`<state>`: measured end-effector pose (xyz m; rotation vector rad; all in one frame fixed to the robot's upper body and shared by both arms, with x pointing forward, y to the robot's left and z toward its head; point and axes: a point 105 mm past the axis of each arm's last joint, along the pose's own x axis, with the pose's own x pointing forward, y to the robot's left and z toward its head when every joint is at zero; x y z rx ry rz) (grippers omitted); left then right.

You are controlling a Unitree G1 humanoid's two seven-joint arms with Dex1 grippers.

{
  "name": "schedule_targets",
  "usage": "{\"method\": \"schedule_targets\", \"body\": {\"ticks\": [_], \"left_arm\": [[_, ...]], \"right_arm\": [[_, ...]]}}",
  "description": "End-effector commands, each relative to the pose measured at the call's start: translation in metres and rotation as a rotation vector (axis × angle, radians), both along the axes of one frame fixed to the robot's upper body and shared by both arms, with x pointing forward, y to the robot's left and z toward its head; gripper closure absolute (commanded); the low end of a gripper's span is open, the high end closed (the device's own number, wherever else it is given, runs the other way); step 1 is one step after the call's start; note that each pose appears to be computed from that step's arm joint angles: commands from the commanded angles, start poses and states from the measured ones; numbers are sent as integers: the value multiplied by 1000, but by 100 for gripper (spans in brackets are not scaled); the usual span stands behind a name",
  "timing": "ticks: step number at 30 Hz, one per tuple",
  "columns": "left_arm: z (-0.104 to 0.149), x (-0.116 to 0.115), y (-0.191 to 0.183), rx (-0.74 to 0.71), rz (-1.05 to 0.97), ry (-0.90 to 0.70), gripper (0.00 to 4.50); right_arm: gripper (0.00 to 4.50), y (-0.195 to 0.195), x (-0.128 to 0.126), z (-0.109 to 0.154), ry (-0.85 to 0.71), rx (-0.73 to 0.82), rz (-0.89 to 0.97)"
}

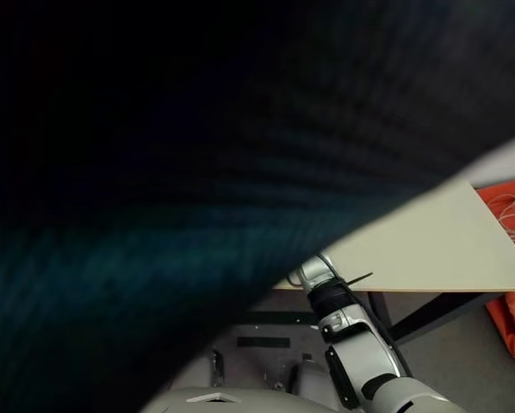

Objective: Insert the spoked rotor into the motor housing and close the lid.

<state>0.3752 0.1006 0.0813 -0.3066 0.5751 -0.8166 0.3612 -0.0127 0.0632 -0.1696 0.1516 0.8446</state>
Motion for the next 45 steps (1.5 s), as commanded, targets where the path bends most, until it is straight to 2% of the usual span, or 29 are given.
{"method": "schedule_targets", "body": {"ticks": [1,8,16,19,21,25,27,30,34,37,45], "left_arm": [[-18,-5,6,51,11,60,450],[-17,-5,7,52,12,58,450],[-16,-4,6,48,9,51,450],[-16,-4,7,50,9,47,450],[-16,-4,7,51,9,46,450],[-16,-5,7,49,7,43,450],[-16,-5,7,49,6,42,450],[-17,-5,7,50,3,38,450],[-16,-5,7,49,3,34,450],[-15,-5,8,50,4,28,450],[-13,-5,12,56,6,21,450]], "right_arm": [[4,-6,-3,5,11,18,24],[4,-20,-7,34,4,92,79],[4,-38,1,73,8,227,23],[4,-65,18,84,161,343,-144],[4,-73,19,87,269,419,-174],[4,-87,19,91,579,623,-233],[4,-86,12,84,756,671,-223],[4,-75,-2,78,890,658,-186],[4,-68,-7,63,962,640,-215],[4,-57,-14,38,1024,603,-245],[4,-53,-13,1,1057,572,-316]]}}
